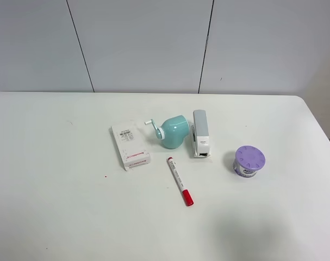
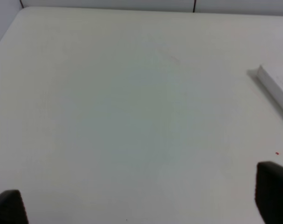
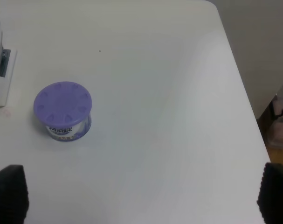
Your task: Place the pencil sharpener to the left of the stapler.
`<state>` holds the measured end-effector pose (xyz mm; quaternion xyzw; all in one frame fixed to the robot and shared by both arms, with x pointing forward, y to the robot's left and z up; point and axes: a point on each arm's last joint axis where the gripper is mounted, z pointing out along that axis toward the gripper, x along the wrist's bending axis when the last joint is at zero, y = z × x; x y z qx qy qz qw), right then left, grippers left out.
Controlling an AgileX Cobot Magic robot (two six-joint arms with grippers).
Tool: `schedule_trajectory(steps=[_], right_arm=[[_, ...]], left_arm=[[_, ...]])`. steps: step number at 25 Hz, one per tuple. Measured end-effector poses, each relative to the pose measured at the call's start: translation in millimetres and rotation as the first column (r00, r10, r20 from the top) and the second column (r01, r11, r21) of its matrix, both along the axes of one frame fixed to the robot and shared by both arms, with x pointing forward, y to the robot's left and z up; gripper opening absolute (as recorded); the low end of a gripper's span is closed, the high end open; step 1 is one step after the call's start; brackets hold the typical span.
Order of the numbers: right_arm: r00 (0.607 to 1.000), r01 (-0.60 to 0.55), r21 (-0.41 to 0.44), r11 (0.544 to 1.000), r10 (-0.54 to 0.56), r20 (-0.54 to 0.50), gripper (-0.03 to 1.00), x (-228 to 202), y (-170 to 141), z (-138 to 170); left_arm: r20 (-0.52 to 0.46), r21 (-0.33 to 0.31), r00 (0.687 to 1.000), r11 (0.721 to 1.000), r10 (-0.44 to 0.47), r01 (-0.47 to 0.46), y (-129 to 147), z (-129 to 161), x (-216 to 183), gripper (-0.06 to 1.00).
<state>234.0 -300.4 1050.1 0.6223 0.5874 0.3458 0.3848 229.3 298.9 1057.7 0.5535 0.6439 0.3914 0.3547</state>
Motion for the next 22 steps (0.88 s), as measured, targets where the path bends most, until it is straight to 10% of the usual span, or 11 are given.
schedule_trajectory(steps=[22], right_arm=[[1.0, 0.0, 0.0, 1.0, 0.0, 0.0, 0.99, 0.0, 0.0, 0.0]], left_arm=[[-0.002, 0.014, 1.0, 1.0, 0.007, -0.007, 1.2, 0.0, -0.2, 0.99]])
